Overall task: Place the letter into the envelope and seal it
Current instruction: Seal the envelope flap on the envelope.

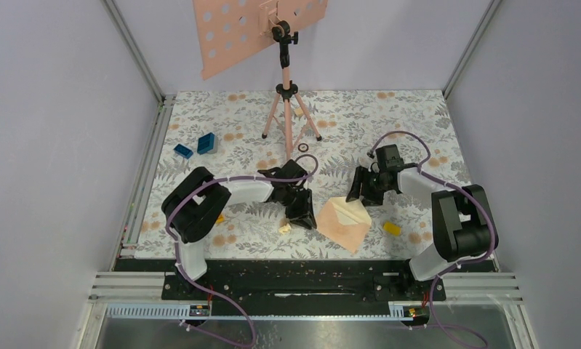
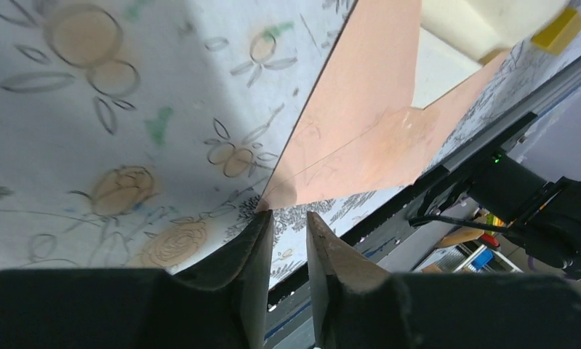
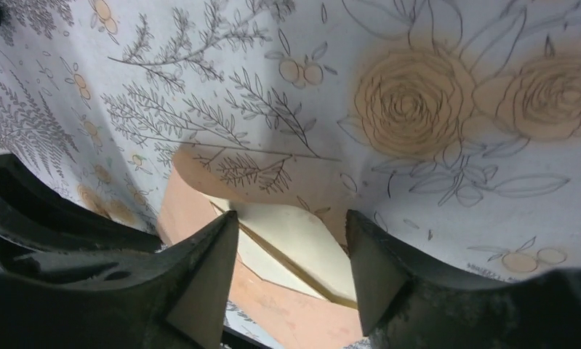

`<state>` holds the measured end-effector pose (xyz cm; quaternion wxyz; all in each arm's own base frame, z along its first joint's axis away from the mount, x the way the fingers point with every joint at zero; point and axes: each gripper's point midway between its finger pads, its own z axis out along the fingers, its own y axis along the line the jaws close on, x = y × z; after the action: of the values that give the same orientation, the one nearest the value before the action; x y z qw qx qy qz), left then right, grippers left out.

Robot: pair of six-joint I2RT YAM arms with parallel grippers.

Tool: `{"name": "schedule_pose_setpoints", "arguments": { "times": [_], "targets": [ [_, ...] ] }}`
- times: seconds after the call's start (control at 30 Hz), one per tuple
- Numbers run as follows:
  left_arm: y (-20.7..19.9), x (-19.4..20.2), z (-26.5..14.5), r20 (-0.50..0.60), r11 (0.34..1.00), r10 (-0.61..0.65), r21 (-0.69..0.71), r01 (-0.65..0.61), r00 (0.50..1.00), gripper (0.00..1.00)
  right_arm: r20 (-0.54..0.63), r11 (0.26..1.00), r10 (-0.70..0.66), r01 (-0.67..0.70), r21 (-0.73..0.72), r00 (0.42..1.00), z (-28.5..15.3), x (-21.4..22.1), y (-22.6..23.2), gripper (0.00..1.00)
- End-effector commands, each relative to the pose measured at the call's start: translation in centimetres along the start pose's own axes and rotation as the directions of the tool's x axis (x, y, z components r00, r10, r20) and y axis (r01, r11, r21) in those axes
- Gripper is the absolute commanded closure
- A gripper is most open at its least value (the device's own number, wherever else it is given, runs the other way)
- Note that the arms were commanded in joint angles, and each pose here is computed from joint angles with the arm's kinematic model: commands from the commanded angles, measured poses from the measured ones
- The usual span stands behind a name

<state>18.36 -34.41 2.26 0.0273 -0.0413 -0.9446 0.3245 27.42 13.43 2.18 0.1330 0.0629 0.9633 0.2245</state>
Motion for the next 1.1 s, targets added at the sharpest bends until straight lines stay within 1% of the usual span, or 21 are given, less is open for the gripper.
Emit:
{"name": "schedule_pose_setpoints", "arguments": {
  "times": [0.0, 0.07, 0.13, 0.33, 0.53, 0.7, 0.8, 0.93, 1.07],
  "targets": [
    [0.1, -3.3, -0.6, 0.088, 0.999, 0.019, -0.031, -0.016, 0.996, 0.75, -0.012, 0.999, 0.028, -0.028, -0.029, 1.000, -0.9, 1.6, 0.5, 0.45],
    [-0.1, -4.2, -0.7, 0.104, 0.999, 0.020, -0.027, -0.018, 0.994, 0.75, -0.010, 0.998, 0.039, -0.039, -0.038, 0.999, -1.2, 2.2, 0.6, 0.56],
    [-0.3, -4.9, -0.7, 0.113, 0.999, 0.026, -0.029, -0.023, 0.993, 0.75, -0.010, 0.998, 0.053, -0.053, -0.038, 0.999, -1.5, 2.8, 0.5, 0.62],
    [-0.7, -6.0, 0.0, 0.106, 0.999, 0.039, -0.032, -0.035, 0.994, 0.75, 0.029, 0.998, 0.055, -0.054, -0.024, 0.998, -2.6, 3.4, 0.2, 0.62],
    [-0.3, -5.9, 0.5, 0.090, 0.998, 0.041, -0.043, -0.037, 0.995, 0.75, 0.031, 0.997, 0.063, -0.061, -0.047, 0.998, -2.9, 3.7, 0.6, 0.70],
    [0.0, -5.6, 0.6, 0.085, 0.998, 0.038, -0.043, -0.035, 0.996, 0.75, 0.046, 0.995, 0.061, -0.058, -0.077, 0.997, -3.3, 3.7, 1.1, 0.87],
    [0.2, -5.5, 0.9, 0.077, 0.999, 0.034, -0.042, -0.031, 0.996, 0.75, 0.030, 0.993, 0.055, -0.052, -0.103, 0.998, -3.3, 4.0, 1.6, 0.95],
    [0.3, -5.4, 1.1, 0.069, 0.999, 0.030, -0.041, -0.028, 0.997, 0.75, 0.027, 0.989, 0.043, -0.038, -0.143, 0.999, -3.7, 4.5, 2.2, 0.95],
    [0.4, -5.3, 1.3, 0.063, 0.999, 0.026, -0.038, -0.024, 0.998, 0.75, 0.019, 0.983, 0.022, -0.018, -0.180, 1.000, -4.2, 5.1, 2.8, 0.83]
  ]
}}
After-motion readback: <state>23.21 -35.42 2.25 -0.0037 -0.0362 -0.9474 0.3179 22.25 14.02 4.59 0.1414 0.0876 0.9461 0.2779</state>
